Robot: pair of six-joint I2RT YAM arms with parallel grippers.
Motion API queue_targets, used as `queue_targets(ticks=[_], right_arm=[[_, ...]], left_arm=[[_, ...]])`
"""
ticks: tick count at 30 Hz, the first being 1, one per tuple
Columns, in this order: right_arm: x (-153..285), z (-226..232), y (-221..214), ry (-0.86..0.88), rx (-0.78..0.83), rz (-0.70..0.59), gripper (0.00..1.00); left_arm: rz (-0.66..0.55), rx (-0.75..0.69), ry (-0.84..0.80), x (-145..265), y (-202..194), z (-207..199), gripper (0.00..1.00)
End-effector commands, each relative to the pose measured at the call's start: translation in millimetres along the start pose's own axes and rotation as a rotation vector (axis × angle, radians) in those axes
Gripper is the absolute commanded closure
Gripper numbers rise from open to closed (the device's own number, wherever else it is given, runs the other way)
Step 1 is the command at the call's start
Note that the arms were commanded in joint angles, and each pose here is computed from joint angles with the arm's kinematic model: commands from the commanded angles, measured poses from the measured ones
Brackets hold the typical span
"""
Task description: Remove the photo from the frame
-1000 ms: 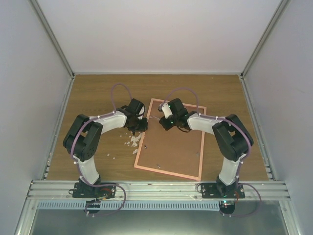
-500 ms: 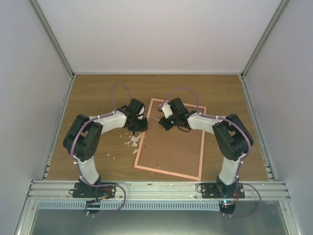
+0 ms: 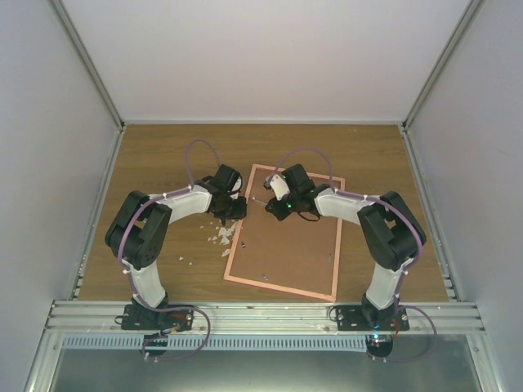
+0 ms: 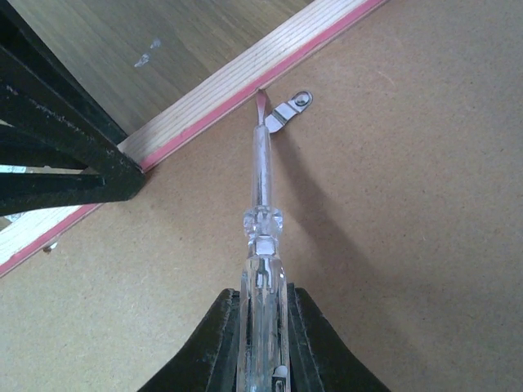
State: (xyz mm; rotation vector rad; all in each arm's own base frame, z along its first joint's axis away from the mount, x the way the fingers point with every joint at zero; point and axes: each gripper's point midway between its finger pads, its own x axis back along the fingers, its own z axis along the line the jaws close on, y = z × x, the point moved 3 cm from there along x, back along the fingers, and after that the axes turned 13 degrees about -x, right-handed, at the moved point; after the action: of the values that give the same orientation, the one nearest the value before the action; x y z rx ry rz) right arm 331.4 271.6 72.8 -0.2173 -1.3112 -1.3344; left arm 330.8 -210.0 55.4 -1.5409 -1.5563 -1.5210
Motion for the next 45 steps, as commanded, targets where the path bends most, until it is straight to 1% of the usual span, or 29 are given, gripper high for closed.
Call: queue_targets(ticks=[1,5,12,15,22,26,32,37,40,45], right_arm=[[5.4,-3.0,-31.6,-0.022,-0.026,0.109,0.99],[17.5,-2.8,-23.5,-0.051,-0.030,0.054,0.99],[51.3,11.5,-7.4,-0.021,-0.027,-0.090,1.00],[64.4,9.9,-4.7,-0.054,-0.040,-0.147,1.00],[92.6,6.6,-3.2,-0.105,-0.075,-0.289,0.99],[104.6,6.9,-4.4,-0.111,-0.091,-0.345,0.99],[108.2,6.8,-8.5,-0.108,-0.106,-0.367,0.99],[109.5,7.3,-11.9,-0.095,-0.115,-0.384,0.99],[110.6,8.3,-13.7,-0.086,-0.115,-0.387,0.99],[109.1,9.0,-16.9,-0.073,-0.115,-0.389,0.99]], left_arm=[[-0.010,0.020,0.026,-1.1,-2.3,5.8,0.89],[-0.010,0.037,0.022,0.5,-5.8,7.8,0.89],[-0.041,0.096,0.009,9.2,-11.3,14.9,0.89],[-0.059,0.142,0.001,14.9,-15.0,20.1,0.92],[-0.128,0.295,0.023,37.6,-32.9,30.8,0.92],[-0.166,0.382,0.017,48.9,-46.6,33.2,0.92],[-0.217,0.563,-0.002,58.9,-72.1,36.8,0.92],[-0.253,0.724,-0.121,58.7,-98.6,27.1,0.92],[-0.273,0.767,-0.128,63.7,-104.9,22.8,0.91],[-0.275,0.763,-0.156,68.7,-108.9,7.4,0.80]])
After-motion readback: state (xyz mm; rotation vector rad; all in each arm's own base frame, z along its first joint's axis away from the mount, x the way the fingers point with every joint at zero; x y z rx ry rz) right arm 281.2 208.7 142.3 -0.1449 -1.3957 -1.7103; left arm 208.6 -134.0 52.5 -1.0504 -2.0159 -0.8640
